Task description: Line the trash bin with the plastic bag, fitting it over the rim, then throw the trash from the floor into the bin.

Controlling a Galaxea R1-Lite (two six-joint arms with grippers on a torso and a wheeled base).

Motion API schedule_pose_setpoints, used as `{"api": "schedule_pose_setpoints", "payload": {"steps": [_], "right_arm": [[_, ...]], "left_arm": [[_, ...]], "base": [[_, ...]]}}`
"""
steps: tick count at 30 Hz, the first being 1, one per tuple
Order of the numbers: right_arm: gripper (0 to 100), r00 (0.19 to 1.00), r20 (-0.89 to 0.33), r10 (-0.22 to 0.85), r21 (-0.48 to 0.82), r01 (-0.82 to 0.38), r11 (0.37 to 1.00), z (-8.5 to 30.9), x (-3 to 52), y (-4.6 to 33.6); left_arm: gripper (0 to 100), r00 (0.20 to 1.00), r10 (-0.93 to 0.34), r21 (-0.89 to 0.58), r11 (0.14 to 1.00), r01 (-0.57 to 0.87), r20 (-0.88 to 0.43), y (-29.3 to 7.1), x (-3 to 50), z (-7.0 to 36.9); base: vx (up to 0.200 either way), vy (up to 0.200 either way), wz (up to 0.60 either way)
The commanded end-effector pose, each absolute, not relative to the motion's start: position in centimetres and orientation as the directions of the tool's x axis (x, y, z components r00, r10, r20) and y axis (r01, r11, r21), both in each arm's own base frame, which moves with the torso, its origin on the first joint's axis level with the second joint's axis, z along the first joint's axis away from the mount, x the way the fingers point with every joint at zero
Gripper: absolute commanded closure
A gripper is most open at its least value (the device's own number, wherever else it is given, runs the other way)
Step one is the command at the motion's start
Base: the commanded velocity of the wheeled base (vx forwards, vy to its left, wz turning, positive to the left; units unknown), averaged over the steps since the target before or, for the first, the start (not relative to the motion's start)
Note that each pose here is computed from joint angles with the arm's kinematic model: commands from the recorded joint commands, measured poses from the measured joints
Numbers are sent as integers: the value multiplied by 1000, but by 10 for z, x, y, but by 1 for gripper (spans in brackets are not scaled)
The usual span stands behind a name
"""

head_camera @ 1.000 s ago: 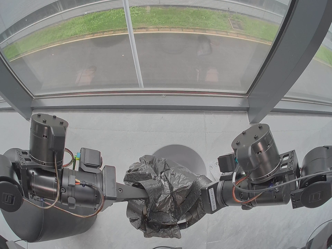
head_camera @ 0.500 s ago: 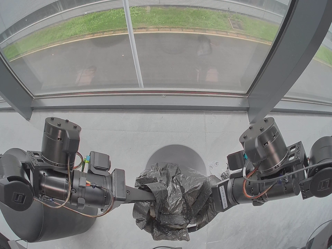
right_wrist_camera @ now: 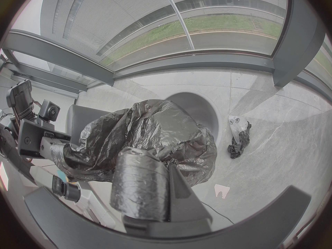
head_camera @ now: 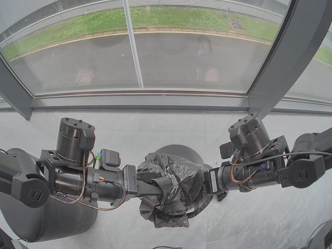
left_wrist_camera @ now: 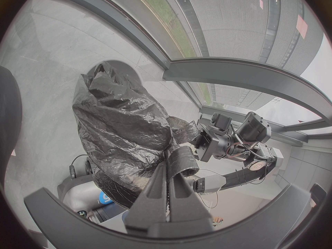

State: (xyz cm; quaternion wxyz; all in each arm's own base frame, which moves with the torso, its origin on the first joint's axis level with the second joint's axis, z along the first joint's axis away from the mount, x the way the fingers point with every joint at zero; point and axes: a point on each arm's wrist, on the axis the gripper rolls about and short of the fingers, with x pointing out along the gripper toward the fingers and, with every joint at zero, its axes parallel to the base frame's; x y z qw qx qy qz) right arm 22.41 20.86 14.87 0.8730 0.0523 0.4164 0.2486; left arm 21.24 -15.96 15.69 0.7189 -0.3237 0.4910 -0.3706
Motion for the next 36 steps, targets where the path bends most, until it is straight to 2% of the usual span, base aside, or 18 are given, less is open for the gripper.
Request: {"api": "schedule_pose_setpoints", "payload": {"steps": [1, 14, 26, 36], "right_arm": [[100, 517, -728, 450, 279, -375, 884, 124, 246, 219], [100, 541, -725, 426, 270, -345, 899, 110, 279, 225], [100, 494, -780, 385, 237, -337, 911, 89, 265, 212], [100, 535, -739, 409, 254, -341, 905, 60, 262, 208]], "left_arm": [[100, 252, -832, -822, 542, 177, -495, -160, 228, 142], [100, 278, -809, -813, 567, 134, -519, -155, 250, 123], [100, 208, -822, -825, 557, 96, -530, -151, 245, 107], [100, 182, -807, -814, 579, 53, -562, -150, 243, 92]], "base": [[0, 0, 0], [0, 0, 0], [0, 0, 0], [0, 0, 0]]}}
